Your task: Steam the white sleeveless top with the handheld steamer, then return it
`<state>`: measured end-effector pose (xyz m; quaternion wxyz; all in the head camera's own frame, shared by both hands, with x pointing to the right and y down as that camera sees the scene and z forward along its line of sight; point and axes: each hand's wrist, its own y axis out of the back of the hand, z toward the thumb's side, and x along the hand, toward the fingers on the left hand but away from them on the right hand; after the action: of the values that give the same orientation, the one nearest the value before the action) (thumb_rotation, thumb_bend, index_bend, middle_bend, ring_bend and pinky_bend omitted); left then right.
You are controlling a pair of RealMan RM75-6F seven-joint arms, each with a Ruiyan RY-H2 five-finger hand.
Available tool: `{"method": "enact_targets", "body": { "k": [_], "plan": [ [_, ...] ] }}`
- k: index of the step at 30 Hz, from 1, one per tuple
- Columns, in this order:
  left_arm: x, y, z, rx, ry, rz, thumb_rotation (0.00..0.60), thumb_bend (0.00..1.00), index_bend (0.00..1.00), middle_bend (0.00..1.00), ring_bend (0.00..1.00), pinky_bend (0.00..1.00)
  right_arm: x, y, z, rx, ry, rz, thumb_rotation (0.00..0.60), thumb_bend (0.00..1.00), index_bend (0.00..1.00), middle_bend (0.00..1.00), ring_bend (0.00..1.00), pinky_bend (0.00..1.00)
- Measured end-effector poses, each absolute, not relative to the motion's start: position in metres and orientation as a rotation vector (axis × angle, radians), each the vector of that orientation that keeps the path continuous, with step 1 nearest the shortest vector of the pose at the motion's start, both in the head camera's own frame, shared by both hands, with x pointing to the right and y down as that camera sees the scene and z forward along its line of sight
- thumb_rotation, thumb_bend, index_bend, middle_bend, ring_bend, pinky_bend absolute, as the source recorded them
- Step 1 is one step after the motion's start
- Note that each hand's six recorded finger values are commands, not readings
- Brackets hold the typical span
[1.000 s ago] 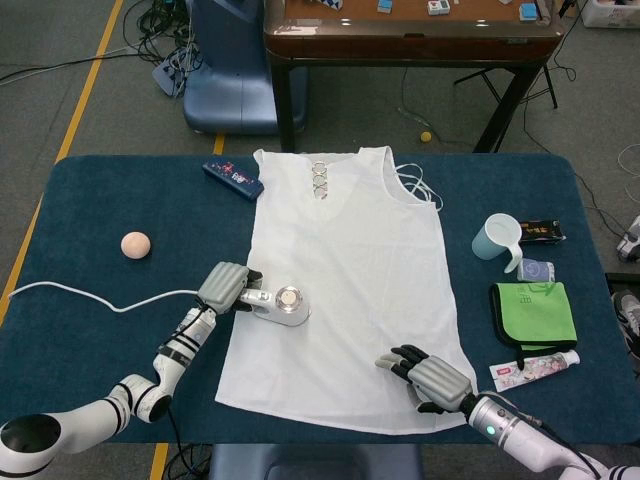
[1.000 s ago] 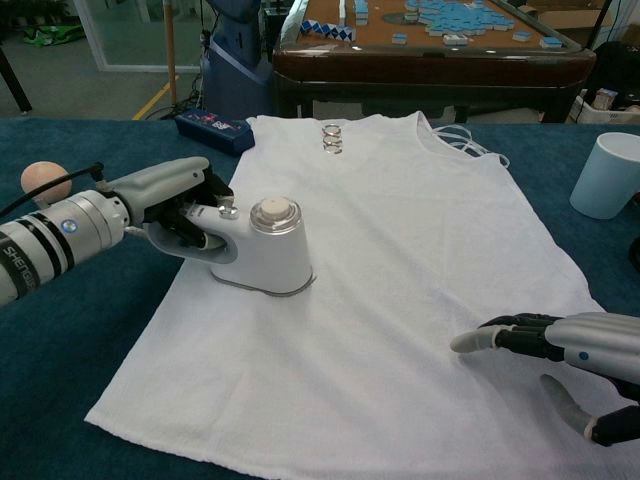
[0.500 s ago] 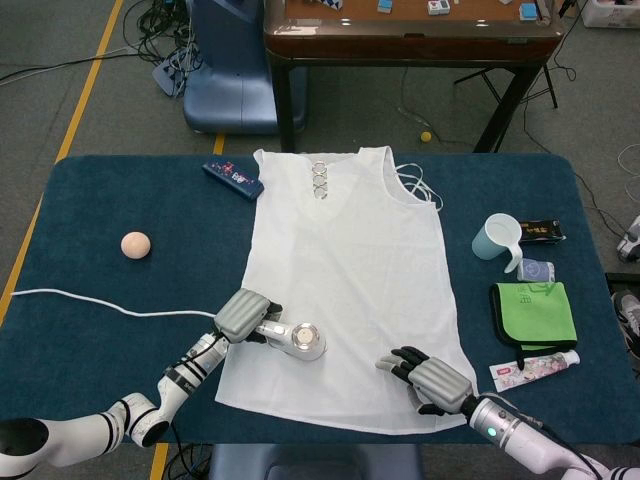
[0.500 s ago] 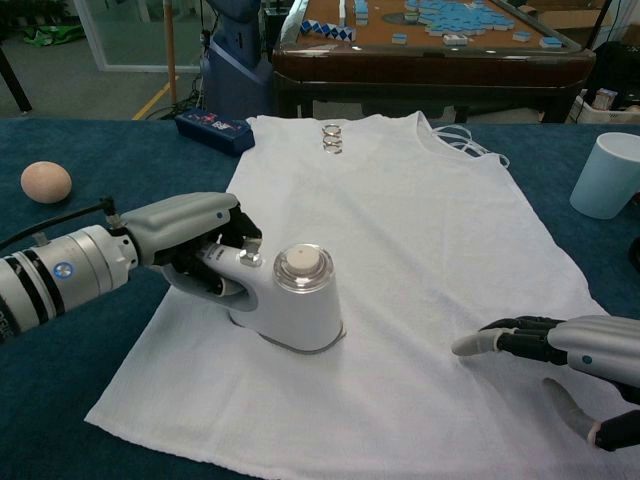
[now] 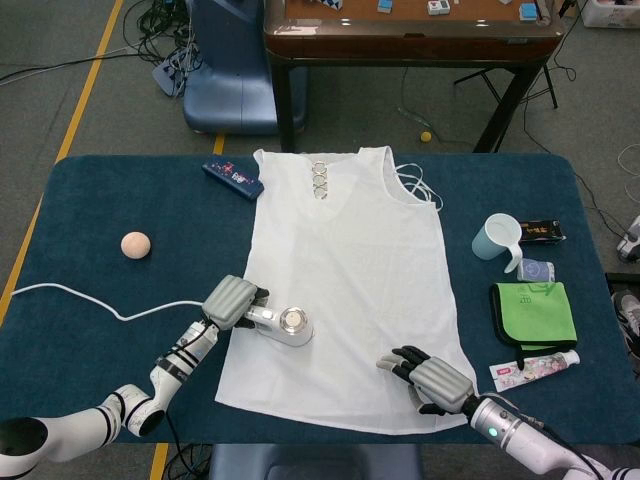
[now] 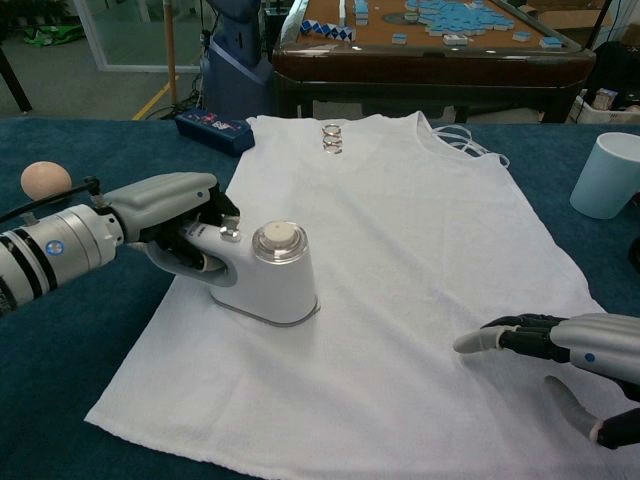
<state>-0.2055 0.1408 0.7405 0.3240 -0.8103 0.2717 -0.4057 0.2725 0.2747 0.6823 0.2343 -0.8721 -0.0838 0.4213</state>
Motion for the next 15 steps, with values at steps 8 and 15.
{"method": "enact_targets", "body": {
  "k": [8,15],
  "plan": [
    [-0.233,0.119,0.747,-2.041,0.754,-1.128,0.600,0.31,0.85,0.82,0.66,0.70,0.271,0.274,0.682,-2.393,-0.226,1.156,0.589,0.84,0.00,0.11,0.02,0.02],
    [-0.259,0.108,0.748,-1.970,0.770,-1.164,0.600,0.31,0.85,0.82,0.66,0.70,0.270,0.275,0.682,-2.391,-0.225,1.154,0.590,0.84,0.00,0.11,0.02,0.02]
  ]
}}
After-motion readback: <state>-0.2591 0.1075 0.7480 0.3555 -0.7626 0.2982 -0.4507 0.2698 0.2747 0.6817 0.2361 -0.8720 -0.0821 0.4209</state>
